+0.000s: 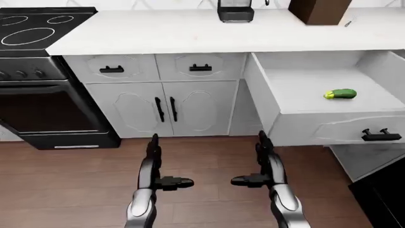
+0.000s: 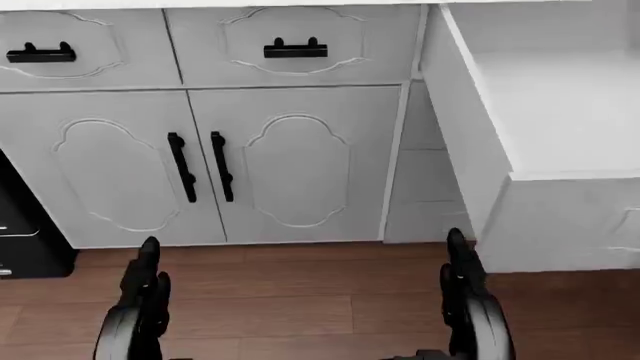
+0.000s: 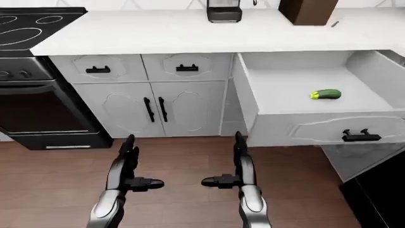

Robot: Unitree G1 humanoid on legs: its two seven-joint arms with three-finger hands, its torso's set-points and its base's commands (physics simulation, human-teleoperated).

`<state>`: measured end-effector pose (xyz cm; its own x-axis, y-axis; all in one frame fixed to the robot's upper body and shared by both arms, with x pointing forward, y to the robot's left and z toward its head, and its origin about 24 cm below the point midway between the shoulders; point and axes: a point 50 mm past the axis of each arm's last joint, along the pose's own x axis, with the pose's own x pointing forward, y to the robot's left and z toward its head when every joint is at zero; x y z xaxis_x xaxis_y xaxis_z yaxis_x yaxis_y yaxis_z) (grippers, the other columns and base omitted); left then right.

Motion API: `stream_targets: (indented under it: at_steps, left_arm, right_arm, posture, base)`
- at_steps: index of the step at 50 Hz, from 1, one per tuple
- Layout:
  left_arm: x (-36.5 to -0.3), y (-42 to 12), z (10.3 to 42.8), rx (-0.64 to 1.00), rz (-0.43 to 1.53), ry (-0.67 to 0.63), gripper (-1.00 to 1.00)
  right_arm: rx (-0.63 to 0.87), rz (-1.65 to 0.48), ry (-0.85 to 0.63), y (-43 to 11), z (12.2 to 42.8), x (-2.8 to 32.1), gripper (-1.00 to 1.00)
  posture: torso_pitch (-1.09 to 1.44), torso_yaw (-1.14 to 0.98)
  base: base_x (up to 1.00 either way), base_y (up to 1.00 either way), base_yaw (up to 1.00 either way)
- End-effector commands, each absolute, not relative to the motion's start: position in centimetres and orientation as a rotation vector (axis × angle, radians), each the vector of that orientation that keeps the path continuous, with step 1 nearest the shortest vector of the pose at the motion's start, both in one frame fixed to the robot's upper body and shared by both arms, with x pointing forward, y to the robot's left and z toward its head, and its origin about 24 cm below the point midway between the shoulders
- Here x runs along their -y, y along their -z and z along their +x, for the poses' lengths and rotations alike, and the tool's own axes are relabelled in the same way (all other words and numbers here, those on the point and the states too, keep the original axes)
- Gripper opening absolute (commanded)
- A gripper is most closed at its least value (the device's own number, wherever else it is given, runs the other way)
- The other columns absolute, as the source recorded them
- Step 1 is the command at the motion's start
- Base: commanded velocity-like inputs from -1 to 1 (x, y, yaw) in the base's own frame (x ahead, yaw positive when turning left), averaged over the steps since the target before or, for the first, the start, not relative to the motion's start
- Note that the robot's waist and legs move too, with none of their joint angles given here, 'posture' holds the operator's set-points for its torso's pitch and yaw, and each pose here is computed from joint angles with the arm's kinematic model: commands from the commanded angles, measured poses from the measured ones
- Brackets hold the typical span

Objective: Close the right drawer.

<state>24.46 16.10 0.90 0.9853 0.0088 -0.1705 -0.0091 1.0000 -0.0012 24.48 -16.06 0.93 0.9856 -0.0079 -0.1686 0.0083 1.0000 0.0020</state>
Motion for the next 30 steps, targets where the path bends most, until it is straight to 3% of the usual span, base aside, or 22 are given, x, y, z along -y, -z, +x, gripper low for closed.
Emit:
stream_targets:
  at_steps: [1,12,16,21,30]
  left_arm:
    - [-15.9,-4.8,25.0,0.083,0.069,-0.024,1.00]
    - [-17.2,-8.8,24.0,0.235,0.000,-0.096,1.00]
    - [-17.4,-12.4,22.2,0.355,0.052,-0.122,1.00]
    - [-17.9,-14.4,21.2,0.474,0.055,-0.156,1.00]
    - [-17.7,-16.5,19.2,0.674,0.086,-0.162,1.00]
  right_arm:
    - [0.000,-0.010,0.032,-4.2,25.4,16.4,1.00]
    - [0.105,0.003,-0.007,-5.8,24.9,16.0,1.00]
    - [0.206,-0.021,-0.026,-8.5,23.9,15.4,1.00]
    - [0.448,-0.086,0.012,-12.8,21.8,15.4,1.00]
    - [0.667,-0.105,0.068,-16.6,18.6,16.0,1.00]
  posture:
    - [0.00,0.00]
    - [0.00,0.00]
    - [0.00,0.00]
    - [0.00,0.00]
    - [0.00,0.00]
  base:
    - [0.00,0.00,0.00]
    - [0.00,0.00,0.00]
    - [0.00,0.00,0.00]
    - [0.00,0.00,0.00]
    - [0.00,0.00,0.00]
